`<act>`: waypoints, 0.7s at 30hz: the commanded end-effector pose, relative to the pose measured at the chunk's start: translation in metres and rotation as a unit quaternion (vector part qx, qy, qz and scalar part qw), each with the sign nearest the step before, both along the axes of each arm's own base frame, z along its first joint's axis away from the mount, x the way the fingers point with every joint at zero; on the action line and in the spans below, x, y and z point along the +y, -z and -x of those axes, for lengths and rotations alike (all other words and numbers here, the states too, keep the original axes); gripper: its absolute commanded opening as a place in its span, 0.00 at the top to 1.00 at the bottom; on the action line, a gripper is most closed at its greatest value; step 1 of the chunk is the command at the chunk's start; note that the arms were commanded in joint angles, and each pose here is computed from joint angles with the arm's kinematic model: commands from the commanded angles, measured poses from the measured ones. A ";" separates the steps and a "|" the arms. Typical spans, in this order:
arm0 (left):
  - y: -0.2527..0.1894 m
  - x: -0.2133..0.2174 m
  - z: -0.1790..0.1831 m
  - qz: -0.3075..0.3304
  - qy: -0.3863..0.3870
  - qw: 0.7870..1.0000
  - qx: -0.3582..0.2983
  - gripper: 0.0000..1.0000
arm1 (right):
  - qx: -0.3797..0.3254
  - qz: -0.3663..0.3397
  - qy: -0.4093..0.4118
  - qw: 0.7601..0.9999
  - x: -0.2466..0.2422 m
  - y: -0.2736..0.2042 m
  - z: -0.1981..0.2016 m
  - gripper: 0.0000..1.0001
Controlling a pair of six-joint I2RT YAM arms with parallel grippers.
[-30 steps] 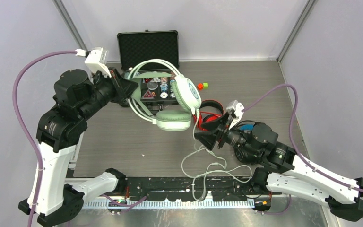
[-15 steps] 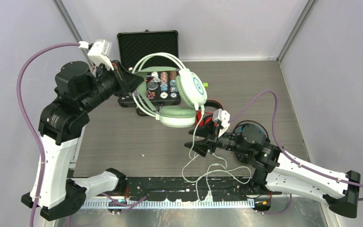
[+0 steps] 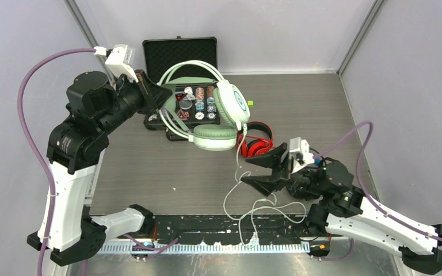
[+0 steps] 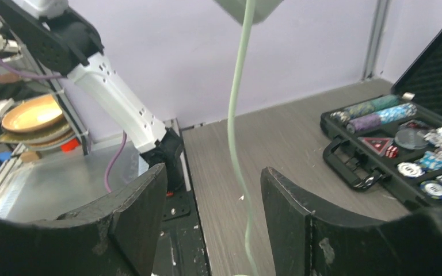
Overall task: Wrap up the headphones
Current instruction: Wrap the headphones cable around the headphones.
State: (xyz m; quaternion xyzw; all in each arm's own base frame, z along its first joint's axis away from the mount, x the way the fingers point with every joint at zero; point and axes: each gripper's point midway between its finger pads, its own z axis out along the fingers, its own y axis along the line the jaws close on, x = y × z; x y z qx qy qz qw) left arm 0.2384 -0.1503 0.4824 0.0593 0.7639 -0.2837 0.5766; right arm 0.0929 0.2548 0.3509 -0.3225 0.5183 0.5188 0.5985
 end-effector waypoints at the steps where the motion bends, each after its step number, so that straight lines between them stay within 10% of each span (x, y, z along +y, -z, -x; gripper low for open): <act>1: -0.044 -0.008 0.007 0.067 0.020 0.996 -0.052 1.00 | 0.003 0.012 -0.040 0.999 0.021 0.001 0.004 0.35; 11: -0.054 -0.023 0.026 0.105 0.075 0.991 -0.046 1.00 | 0.017 0.007 -0.015 1.000 0.057 0.040 -0.026 0.42; 21: -0.070 -0.047 0.055 0.145 0.175 0.973 -0.039 1.00 | 0.024 -0.010 0.031 0.999 0.066 0.058 -0.050 0.91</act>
